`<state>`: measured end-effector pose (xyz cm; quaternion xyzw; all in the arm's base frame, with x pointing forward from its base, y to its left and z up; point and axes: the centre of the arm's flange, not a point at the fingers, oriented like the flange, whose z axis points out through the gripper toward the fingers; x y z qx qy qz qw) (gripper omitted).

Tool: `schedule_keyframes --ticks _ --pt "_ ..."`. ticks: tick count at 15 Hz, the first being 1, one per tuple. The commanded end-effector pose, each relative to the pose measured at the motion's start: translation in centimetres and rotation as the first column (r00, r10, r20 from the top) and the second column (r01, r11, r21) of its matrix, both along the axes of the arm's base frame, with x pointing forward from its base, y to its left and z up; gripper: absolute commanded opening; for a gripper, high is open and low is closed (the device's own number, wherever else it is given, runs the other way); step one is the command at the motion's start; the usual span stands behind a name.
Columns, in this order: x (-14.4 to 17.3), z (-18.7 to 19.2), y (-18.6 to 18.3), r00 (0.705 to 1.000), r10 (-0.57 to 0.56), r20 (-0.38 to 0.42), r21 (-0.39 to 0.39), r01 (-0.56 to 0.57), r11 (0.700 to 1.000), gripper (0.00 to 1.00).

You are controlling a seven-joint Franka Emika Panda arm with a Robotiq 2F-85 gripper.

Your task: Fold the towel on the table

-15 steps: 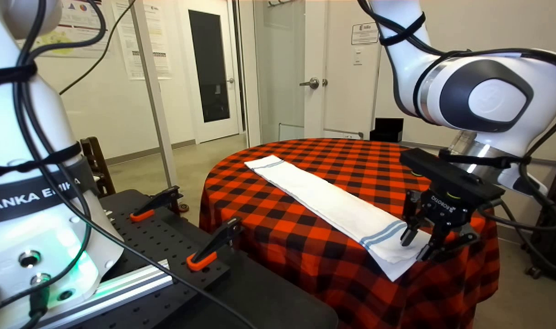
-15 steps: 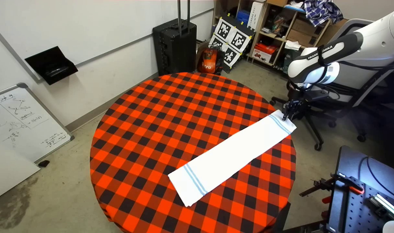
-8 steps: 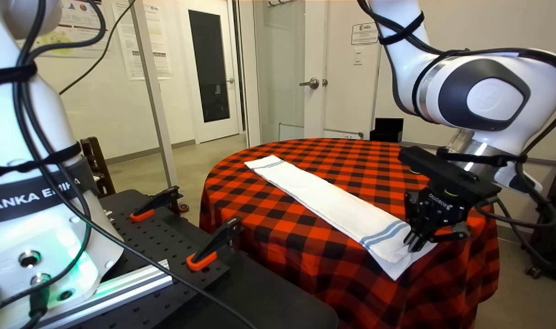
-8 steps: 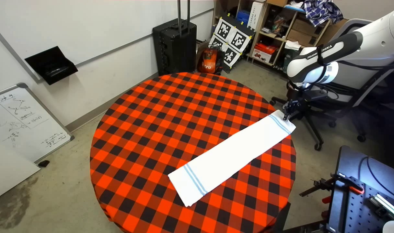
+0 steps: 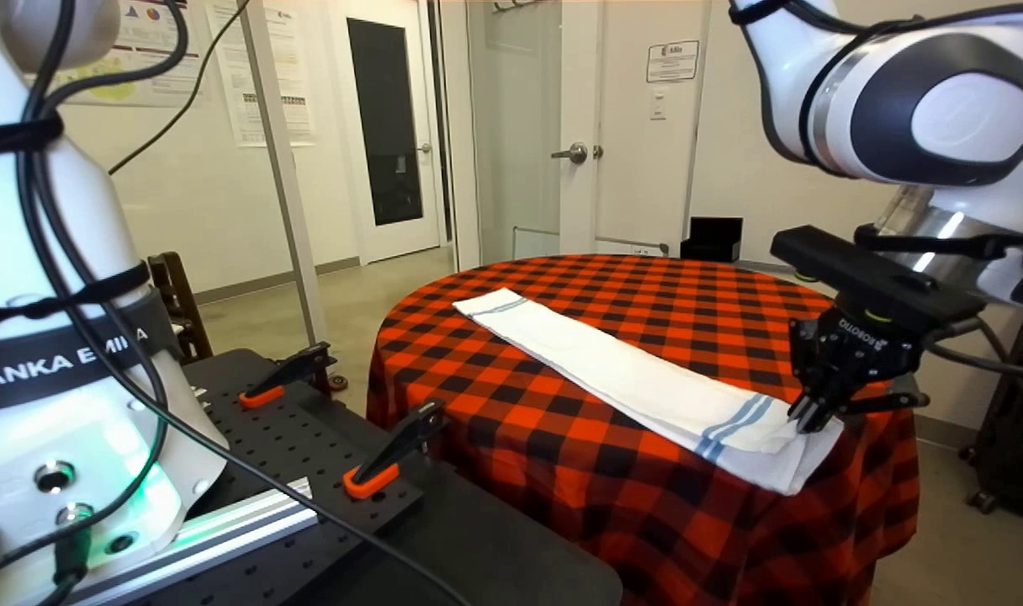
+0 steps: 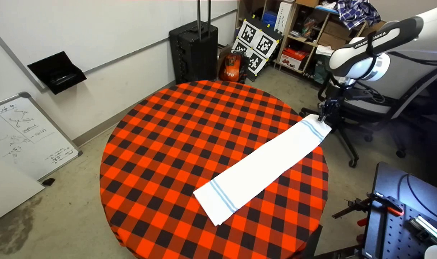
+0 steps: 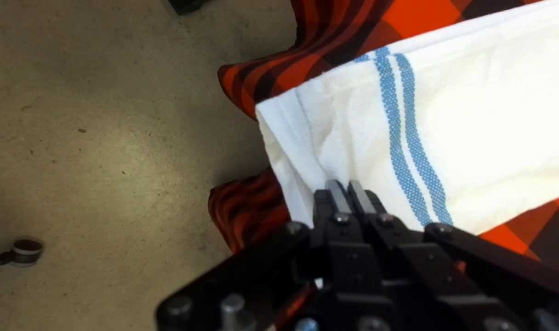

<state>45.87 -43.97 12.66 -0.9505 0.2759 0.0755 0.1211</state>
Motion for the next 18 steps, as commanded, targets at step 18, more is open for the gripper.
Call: schedule_keyframes --ticks 18 --pt "-6.3 30.1 -7.3 0.880 -0.300 0.367 -0.258 0.406 0.877 0.01"
